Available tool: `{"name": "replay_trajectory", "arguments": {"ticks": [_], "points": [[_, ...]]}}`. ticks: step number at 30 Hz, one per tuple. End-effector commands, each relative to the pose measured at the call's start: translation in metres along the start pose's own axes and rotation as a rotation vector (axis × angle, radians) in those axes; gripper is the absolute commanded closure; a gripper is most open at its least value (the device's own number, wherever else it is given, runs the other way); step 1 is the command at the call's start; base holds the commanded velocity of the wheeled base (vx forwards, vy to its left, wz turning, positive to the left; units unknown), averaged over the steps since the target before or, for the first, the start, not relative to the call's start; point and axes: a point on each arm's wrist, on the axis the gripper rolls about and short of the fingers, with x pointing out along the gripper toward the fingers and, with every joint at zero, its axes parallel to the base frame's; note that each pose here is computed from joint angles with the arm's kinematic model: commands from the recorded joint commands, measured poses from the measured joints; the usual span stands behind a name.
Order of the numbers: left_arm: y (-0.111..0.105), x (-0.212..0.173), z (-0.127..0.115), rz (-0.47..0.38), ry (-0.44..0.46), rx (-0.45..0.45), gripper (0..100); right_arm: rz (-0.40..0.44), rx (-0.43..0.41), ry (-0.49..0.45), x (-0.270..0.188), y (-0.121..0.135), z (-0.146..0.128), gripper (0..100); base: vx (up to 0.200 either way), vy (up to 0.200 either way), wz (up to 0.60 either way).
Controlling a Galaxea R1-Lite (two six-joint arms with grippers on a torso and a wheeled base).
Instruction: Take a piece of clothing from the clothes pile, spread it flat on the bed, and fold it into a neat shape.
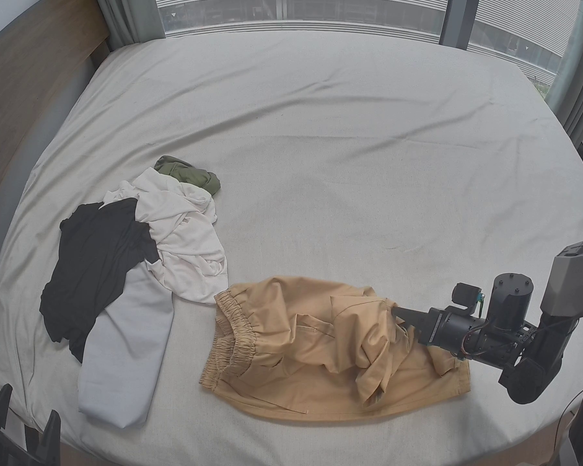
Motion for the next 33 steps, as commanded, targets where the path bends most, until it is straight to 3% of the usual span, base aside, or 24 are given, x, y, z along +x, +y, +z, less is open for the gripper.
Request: {"name": "replay_trajectory", "arguments": {"ticks": [1, 9, 16, 22, 33], "points": [[0.0, 0.0, -0.005, 0.0, 0.001, 0.0, 0, 0.008, -0.005, 0.001, -0.001, 0.003, 0.0, 0, 0.0, 0.0, 0.0], [0.0, 0.0, -0.005, 0.0, 0.001, -0.002, 0, 0.013, -0.004, 0.004, -0.002, 0.006, -0.001, 0, 0.0, 0.0, 0.0], [0.0, 0.0, -0.005, 0.0, 0.003, -0.002, 0, 0.102, -0.045, 0.018, -0.025, 0.04, -0.005, 0, 0.0, 0.0, 0.0], [0.0, 0.0, -0.005, 0.0, 0.003, -0.002, 0, 0.164, -0.147, 0.113, -0.055, 0.065, -0.03, 0, 0.0, 0.0, 0.0], [0.0, 0.0, -0.005, 0.0, 0.001, 0.0, 0, 0.181, -0.163, 0.186, -0.059, 0.074, -0.047, 0, 0.0, 0.0, 0.0]]}}
